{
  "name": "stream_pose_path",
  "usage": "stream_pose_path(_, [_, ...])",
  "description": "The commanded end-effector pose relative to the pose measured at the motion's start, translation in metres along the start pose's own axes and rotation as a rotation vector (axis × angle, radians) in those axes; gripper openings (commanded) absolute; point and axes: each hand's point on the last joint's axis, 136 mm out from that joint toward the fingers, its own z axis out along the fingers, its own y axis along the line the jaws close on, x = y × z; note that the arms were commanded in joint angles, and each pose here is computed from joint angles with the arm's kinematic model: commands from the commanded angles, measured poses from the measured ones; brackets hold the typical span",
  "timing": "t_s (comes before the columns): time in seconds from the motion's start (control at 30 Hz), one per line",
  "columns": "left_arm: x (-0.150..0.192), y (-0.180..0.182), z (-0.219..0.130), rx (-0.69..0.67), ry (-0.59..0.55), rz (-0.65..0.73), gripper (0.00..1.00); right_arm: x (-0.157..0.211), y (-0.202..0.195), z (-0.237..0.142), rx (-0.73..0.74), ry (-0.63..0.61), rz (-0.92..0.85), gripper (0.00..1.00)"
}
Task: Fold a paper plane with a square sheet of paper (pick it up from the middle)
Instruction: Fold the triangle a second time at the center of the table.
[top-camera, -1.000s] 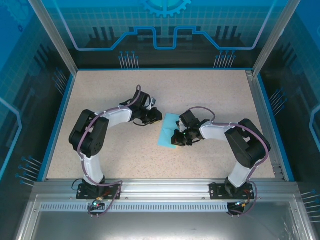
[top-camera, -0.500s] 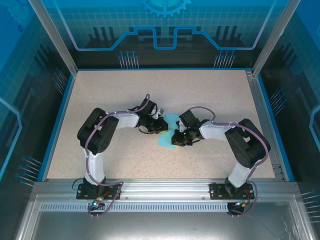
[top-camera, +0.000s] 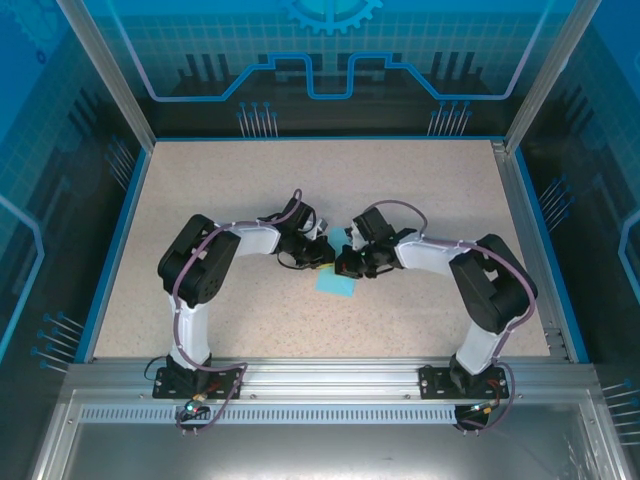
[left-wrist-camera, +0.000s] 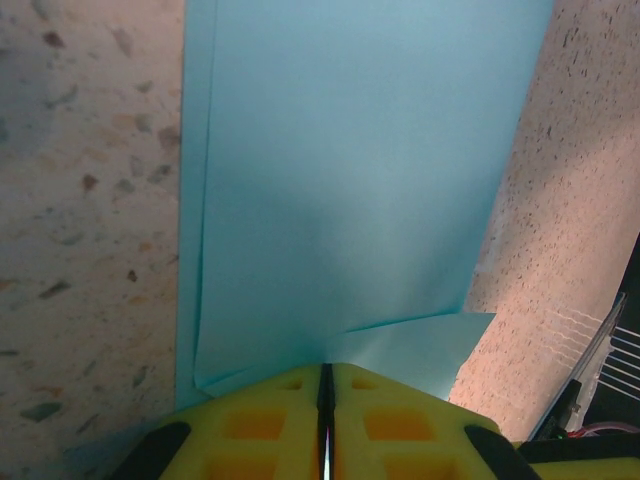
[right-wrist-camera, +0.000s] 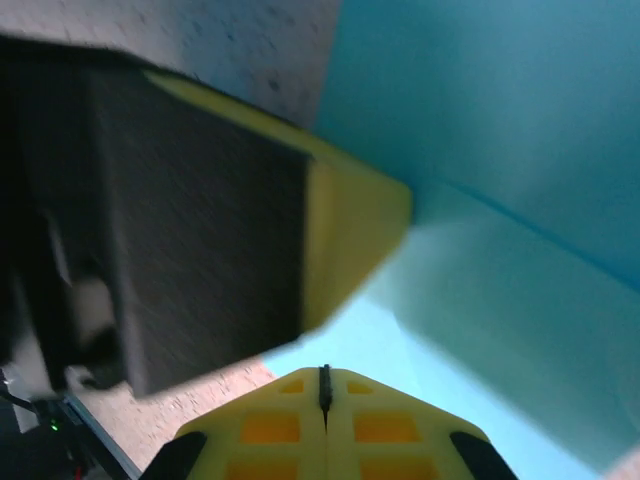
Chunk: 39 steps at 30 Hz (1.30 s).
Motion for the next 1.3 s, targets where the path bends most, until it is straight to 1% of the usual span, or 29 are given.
stream_pose_path(0.0, [0.015, 0.035, 0.011, -0.117, 0.044, -0.052, 0.12, -0.003, -0.008, 0.011, 0.013, 0.028, 0.044, 0.01])
stream_pose_path(0.1, [0.015, 0.033, 0.011, -0.108, 0.044, -0.058, 0.12, 0.003, -0.017, 0.021, 0.027, 0.048, 0.054, 0.01])
stream_pose_path(0.27, [0.015, 0.033, 0.011, -0.104, 0.040, -0.064, 0.11, 0.019, -0.046, 0.033, 0.086, 0.079, 0.092, 0.01])
stream_pose_path(0.37, [0.015, 0.034, 0.011, -0.109, 0.039, -0.069, 0.11, 0.028, -0.057, 0.036, 0.105, 0.091, 0.109, 0.01])
stream_pose_path(0.4, [0.016, 0.035, 0.011, -0.113, 0.039, -0.071, 0.11, 0.027, -0.055, 0.035, 0.098, 0.086, 0.109, 0.01])
stream_pose_path(0.43, [0.015, 0.036, 0.011, -0.116, 0.035, -0.070, 0.11, 0.036, -0.061, 0.034, 0.105, 0.102, 0.116, 0.01])
stream_pose_path(0.7, [0.018, 0.049, 0.013, -0.170, 0.036, -0.098, 0.08, 0.046, -0.045, 0.016, 0.039, 0.110, 0.076, 0.03])
stream_pose_path(0.9, [0.019, 0.052, 0.013, -0.180, 0.034, -0.107, 0.08, 0.063, -0.050, 0.012, 0.020, 0.127, 0.079, 0.04])
stream_pose_path(1.27, [0.020, 0.054, 0.014, -0.186, 0.038, -0.110, 0.07, 0.088, -0.069, 0.004, 0.043, 0.140, 0.111, 0.04])
